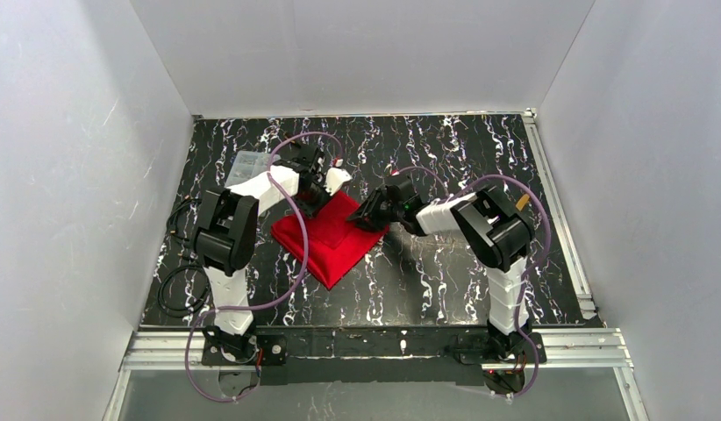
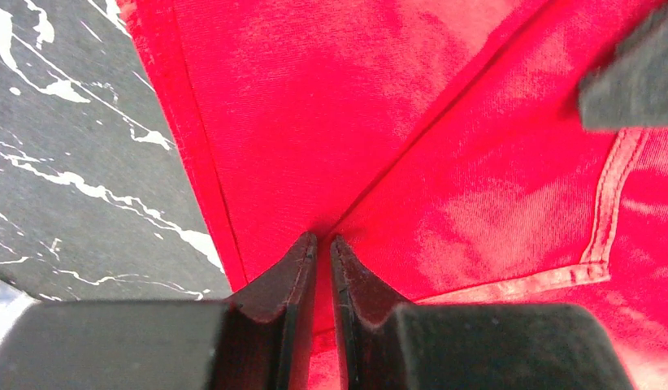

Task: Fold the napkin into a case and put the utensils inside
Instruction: Fold the top corner of the square-folded napkin at the center of the board.

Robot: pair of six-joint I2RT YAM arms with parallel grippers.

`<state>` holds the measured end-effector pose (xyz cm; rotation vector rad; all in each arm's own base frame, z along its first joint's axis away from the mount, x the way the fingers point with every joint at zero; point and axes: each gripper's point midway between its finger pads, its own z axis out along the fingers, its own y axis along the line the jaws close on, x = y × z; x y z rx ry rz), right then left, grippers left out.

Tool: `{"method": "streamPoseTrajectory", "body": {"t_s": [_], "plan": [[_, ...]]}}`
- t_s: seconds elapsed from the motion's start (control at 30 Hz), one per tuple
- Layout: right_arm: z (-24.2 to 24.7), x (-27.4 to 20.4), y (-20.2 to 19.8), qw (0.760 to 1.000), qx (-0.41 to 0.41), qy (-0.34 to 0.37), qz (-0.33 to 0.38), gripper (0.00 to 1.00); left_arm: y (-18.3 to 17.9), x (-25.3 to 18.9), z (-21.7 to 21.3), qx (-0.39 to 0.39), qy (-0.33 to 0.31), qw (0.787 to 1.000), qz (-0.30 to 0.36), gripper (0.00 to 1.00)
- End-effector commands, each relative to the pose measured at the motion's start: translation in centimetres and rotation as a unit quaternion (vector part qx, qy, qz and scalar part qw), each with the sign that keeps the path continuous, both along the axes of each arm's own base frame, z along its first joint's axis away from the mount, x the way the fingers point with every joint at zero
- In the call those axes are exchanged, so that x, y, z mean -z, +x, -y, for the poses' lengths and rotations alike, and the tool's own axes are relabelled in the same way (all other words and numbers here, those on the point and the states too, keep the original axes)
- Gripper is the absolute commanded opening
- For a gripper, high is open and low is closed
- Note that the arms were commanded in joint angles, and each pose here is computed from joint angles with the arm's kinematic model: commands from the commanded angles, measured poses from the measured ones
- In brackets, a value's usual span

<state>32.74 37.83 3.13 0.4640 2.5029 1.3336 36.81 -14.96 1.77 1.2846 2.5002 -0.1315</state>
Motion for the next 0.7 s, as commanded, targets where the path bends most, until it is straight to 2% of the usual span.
{"method": "streamPoseTrajectory", "body": {"t_s": [0.0,0.17,0.23,0.47,0.57,0.67], "plan": [[3.1,0.7,0.6,0.999,0.001,-0.051,0.007,0.36,-3.9,0.3,-0.6,0.003,-0.004,0.998,-0.057,0.11],[3.4,-0.8,1.4,0.996,-0.044,-0.070,0.033,0.51,-5.5,0.4,-0.5,-0.011,-0.017,0.997,-0.080,0.11],[3.6,-1.3,1.0,0.992,-0.077,-0.093,0.039,0.54,-5.7,0.3,-0.4,-0.020,-0.021,0.996,-0.086,0.11],[6.0,-1.7,-0.4,0.984,-0.116,-0.132,0.016,0.55,-7.9,-0.7,1.4,-0.066,-0.070,0.985,-0.141,0.11],[6.8,-3.8,-1.3,0.984,-0.096,-0.143,0.034,0.55,-8.3,-0.6,1.4,-0.080,-0.075,0.983,-0.149,0.11],[6.1,-5.8,-4.1,0.983,-0.100,-0.143,0.050,0.55,-8.1,-0.5,1.3,-0.092,-0.070,0.982,-0.147,0.11]]}}
